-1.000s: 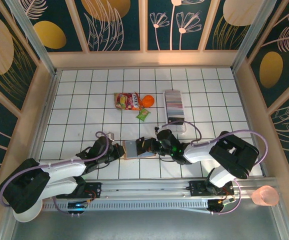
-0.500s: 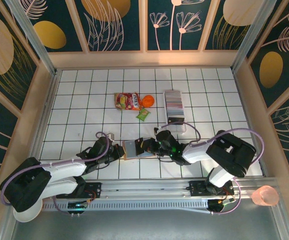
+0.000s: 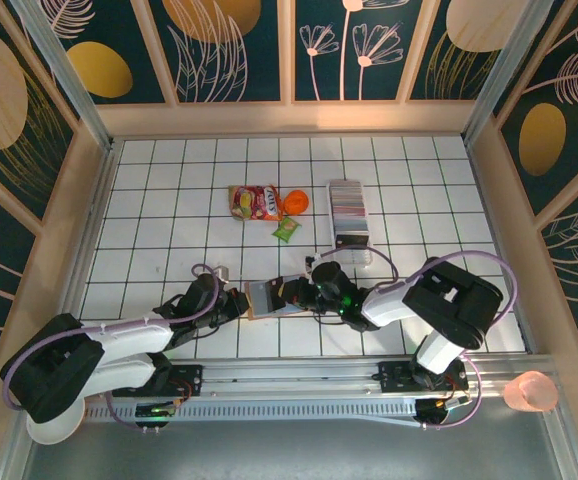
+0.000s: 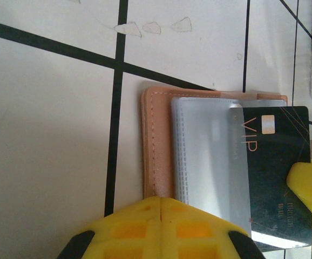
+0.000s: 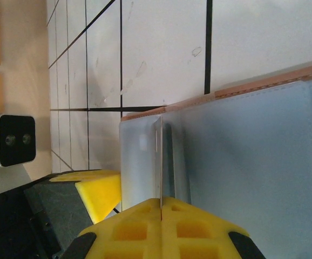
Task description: Put the credit cards into the card holder
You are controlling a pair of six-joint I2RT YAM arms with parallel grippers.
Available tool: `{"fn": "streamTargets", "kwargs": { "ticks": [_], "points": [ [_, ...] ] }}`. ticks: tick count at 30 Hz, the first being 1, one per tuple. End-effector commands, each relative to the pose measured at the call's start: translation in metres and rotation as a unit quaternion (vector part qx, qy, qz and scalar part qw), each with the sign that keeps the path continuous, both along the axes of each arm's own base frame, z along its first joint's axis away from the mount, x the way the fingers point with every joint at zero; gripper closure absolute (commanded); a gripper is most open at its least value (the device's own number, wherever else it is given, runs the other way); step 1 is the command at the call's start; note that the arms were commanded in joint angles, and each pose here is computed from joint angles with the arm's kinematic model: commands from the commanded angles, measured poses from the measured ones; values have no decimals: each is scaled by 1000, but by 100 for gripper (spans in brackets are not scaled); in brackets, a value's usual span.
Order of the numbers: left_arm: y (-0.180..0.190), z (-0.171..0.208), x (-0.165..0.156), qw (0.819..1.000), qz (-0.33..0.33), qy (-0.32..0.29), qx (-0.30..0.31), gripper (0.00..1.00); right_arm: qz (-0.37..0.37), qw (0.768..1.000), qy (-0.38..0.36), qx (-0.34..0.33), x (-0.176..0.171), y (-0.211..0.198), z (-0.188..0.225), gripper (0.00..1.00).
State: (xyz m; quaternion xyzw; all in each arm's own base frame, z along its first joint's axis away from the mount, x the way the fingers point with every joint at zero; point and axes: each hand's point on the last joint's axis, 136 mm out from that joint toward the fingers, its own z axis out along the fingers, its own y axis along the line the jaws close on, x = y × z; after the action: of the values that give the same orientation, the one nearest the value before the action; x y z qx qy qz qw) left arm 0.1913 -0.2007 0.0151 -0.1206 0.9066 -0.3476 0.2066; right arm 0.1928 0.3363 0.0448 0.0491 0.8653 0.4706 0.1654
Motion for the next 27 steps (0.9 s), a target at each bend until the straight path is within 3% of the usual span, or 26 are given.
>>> {"fn": "streamTargets", "kwargs": {
  "ticks": [1,10,15,20,27],
  "points": [
    [3,-9,-6,1000,-9,7,11,100,21,1000,11,-3,-10,5,-5,100],
    [3,-10,-7,1000,-11,9,11,100,41,999,18,-1,-11,19,-7,99],
    [4,-10,-8,1000,-9,8,11,100,34,999,12,-22,-8,17,-7,81],
    [5,-9,-8,1000,-9,6,12,100,23,995,-10,-97,-3,1,-7,59],
    [6,-9,-8,1000,-8,6,11,100,29,987,-22,-155,3,-5,-10,60]
  ]
}}
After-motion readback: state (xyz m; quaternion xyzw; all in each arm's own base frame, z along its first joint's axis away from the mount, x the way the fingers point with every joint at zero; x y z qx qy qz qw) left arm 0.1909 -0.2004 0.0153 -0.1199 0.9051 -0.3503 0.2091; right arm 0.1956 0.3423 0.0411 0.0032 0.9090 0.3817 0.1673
